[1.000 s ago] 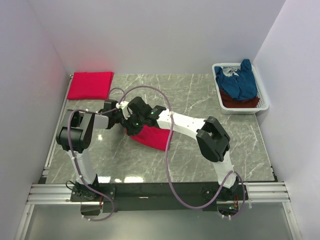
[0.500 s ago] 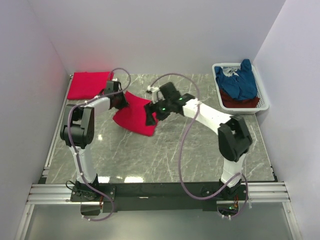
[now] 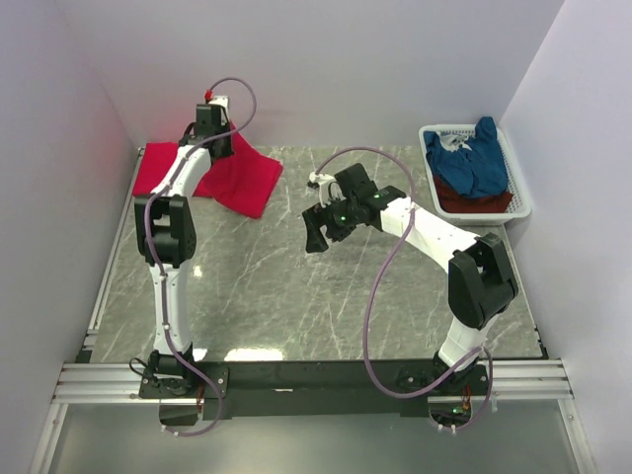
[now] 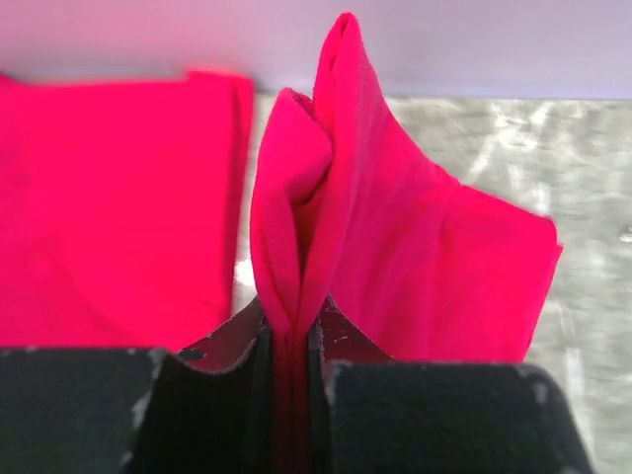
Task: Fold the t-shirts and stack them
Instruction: Neatly place the folded tshirt to the corner
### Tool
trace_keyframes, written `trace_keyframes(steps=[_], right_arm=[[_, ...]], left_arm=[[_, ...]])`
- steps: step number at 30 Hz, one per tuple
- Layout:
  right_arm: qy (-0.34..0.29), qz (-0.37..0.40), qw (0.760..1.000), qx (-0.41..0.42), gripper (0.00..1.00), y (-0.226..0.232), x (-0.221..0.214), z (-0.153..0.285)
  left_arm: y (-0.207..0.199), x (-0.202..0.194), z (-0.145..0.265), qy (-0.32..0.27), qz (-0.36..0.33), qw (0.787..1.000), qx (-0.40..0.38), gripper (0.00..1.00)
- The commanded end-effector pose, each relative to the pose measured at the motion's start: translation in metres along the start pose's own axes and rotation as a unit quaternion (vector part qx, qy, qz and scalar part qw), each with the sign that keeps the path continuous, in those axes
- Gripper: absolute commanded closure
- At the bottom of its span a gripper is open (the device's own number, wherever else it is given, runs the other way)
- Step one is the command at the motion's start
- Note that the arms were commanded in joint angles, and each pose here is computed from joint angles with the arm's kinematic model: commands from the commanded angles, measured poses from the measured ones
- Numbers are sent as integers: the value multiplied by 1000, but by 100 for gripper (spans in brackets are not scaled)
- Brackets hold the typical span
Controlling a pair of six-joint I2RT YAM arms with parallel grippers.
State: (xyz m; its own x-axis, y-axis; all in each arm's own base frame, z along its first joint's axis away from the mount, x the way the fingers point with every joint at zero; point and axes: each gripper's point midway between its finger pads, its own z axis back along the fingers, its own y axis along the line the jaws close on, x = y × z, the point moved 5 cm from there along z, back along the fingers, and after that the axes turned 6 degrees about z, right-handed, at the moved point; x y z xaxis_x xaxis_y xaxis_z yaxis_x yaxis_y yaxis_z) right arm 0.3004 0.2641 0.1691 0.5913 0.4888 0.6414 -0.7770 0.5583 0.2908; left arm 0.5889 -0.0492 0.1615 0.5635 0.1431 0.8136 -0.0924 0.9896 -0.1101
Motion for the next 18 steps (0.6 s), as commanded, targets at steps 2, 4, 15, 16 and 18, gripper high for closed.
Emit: trace_keyframes(steps=[2, 4, 15, 16, 18], right_arm=[[-16, 16, 1000, 2, 11, 2, 6, 13], [-14, 12, 1000, 3, 11, 1, 5, 12], [-16, 11, 1000, 3, 10, 2, 5, 11], [-14, 12, 1000, 3, 10, 2, 2, 10], [-12, 10, 1000, 4, 10, 2, 0, 10]], left_arm=[[14, 53, 20, -68, -75, 994, 28, 100], [17, 64, 24, -84, -87, 992, 34, 100], [30, 110, 65, -146, -97, 984, 29, 100], [31, 114, 69, -149, -92, 984, 29, 100], [30, 118, 77, -152, -82, 985, 22, 100]])
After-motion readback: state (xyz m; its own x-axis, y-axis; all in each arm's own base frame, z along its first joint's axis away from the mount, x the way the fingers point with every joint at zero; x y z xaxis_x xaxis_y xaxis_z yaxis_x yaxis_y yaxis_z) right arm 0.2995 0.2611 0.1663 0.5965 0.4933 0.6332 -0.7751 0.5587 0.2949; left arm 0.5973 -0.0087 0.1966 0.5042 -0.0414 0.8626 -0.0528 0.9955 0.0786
